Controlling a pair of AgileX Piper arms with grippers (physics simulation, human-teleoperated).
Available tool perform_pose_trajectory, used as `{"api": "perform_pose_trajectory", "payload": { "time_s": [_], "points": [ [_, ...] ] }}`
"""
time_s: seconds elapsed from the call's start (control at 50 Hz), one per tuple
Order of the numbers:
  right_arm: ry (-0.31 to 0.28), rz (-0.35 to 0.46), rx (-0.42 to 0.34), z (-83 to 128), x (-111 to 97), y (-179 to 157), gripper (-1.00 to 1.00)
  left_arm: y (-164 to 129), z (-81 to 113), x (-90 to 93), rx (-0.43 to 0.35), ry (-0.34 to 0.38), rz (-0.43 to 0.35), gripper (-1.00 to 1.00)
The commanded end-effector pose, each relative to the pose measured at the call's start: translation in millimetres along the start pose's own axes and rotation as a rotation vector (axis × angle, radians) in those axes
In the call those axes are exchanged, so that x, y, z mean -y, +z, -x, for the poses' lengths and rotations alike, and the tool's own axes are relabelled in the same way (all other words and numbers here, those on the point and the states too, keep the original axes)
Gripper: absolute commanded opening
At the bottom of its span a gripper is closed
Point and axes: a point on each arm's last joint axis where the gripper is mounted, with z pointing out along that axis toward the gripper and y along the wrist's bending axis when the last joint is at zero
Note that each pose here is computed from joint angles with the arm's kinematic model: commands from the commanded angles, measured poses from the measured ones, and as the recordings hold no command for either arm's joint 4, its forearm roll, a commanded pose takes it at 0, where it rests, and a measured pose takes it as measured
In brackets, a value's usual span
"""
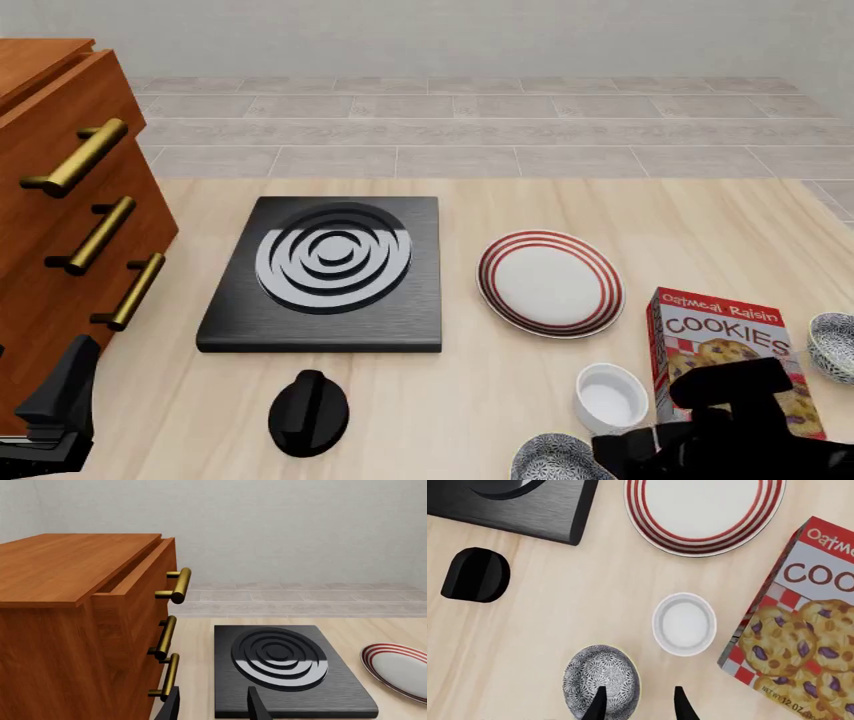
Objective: Pick the akita bowl next to the ramekin and place it on the plate.
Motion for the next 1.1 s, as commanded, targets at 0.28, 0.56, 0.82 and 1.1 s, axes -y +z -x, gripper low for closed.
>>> {"api": "perform_pose_trajectory", "payload": {
  "time_s": [0.28,0.56,0.82,1.1],
  "points": [
    [0.003,0.015,-0.019,-7.9,-1.3,9.8,1.0,0.0,0.0,0.0,0.0,0.0,0.0,1.0],
    [0.009,0.025,-0.029,-13.2,-2.1,15.1,1.0,0.0,0.0,0.0,0.0,0.0,0.0,1.0],
    [0.008,0.035,-0.032,-14.7,-3.8,17.9,1.0,0.0,0.0,0.0,0.0,0.0,0.0,1.0],
    [0.001,0.041,-0.034,-16.0,-4.7,20.0,1.0,0.0,0.0,0.0,0.0,0.0,0.0,1.0]
  ]
}}
